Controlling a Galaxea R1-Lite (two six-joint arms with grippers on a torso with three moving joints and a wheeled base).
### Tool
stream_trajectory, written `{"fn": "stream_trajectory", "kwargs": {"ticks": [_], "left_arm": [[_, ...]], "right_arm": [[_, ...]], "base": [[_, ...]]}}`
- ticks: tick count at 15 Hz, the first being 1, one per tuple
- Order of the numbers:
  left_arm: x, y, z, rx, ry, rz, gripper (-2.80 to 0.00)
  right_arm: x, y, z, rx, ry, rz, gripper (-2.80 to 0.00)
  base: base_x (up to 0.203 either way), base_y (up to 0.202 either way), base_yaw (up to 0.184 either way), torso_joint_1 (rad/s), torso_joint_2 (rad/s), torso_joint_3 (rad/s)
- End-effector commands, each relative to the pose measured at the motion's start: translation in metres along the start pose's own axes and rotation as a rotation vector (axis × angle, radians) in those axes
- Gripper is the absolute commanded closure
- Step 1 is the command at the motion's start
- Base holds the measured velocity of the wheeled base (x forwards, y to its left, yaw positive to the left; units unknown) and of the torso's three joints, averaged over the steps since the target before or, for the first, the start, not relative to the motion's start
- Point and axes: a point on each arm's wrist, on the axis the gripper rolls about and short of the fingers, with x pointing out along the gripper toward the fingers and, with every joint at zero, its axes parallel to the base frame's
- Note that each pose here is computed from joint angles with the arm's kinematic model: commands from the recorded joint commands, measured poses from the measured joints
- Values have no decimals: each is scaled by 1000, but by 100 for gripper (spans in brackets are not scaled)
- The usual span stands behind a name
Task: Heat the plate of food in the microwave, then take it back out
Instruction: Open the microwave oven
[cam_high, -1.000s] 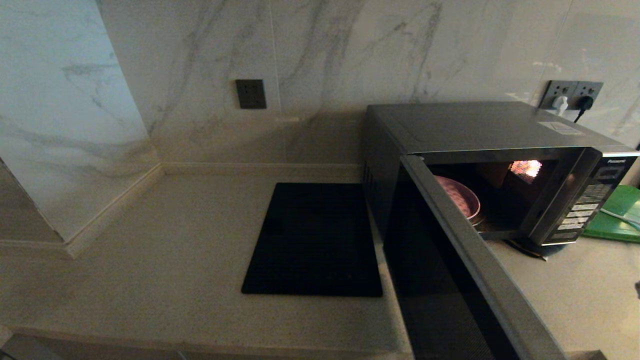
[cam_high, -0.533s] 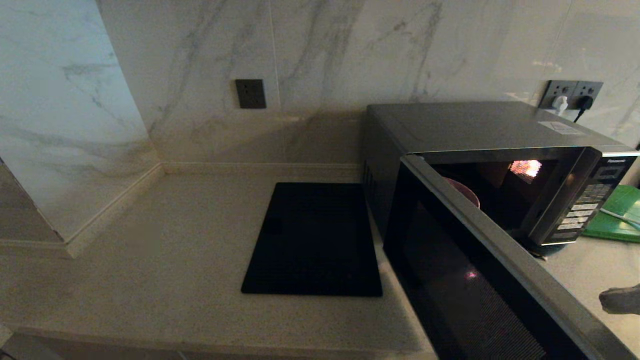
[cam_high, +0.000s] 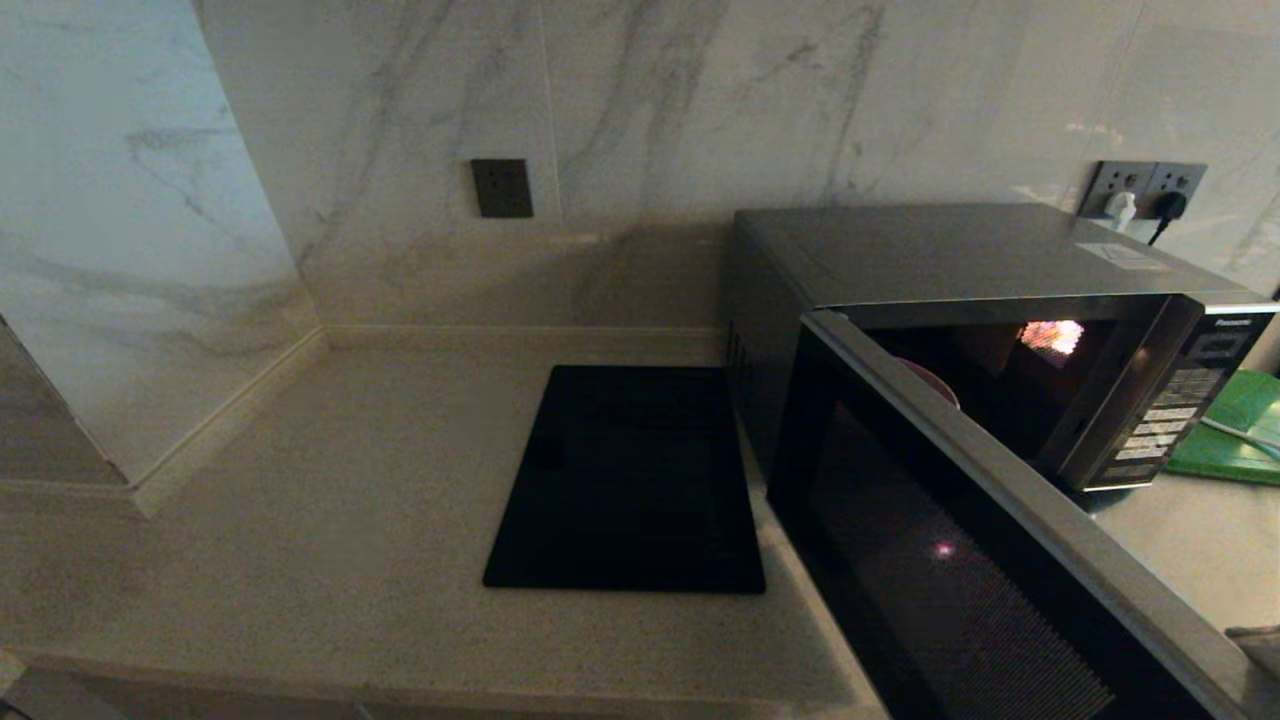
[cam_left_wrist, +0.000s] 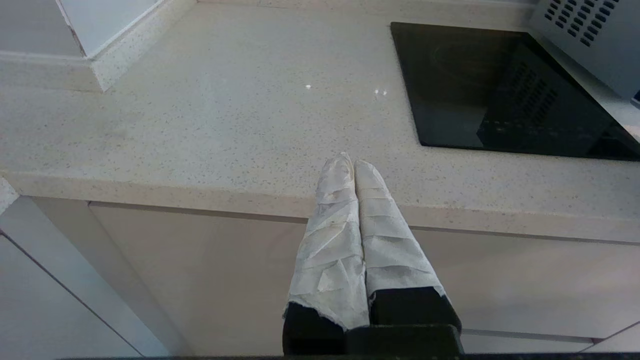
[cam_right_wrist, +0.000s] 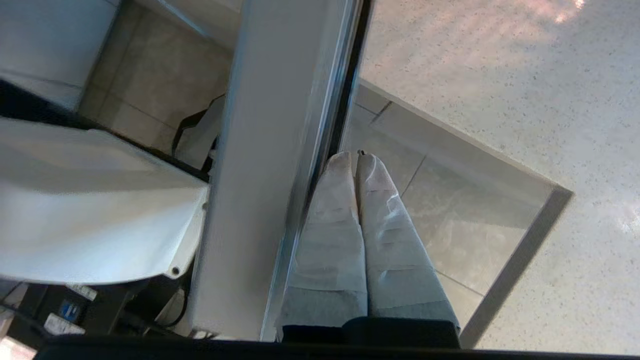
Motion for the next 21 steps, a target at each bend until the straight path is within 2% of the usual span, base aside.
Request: {"fn": "stream_trajectory", "kwargs": {"ticks": [1,4,7,12,14,16,18,20,21], "left_arm": [[0,0,0,-1,1,1,0],[0,0,0,-1,0,1,0],[0,0,0,-1,1,1,0],[0,0,0,-1,1,1,0],[0,0,0,-1,-1,1,0],[0,0,0,-1,1,1,0],[0,0,0,-1,0,1,0],[0,0,0,-1,-1,1,0],[0,0,0,-1,1,1,0]], "right_arm": [[-3,1,-3,-10,1,44,0],[-5,4,-9,-22,34,183,0],[-6,5,-11,-32,47,251,0],[-7,4,-15,-27,46,244,0],[-7,0,-18,-4,37,179,0],[-4,-12,-18,88,16,10,0],[-2,-27,-9,295,-12,-159,0],[11,-40,6,553,-5,-260,0],[23,-45,16,635,4,-284,0]], "base": [[0,0,0,0,0,0],[0,0,0,0,0,0],[0,0,0,0,0,0],[0,0,0,0,0,0],[0,0,0,0,0,0],[0,0,0,0,0,0],[0,0,0,0,0,0],[0,0,0,0,0,0],[0,0,0,0,0,0]]}}
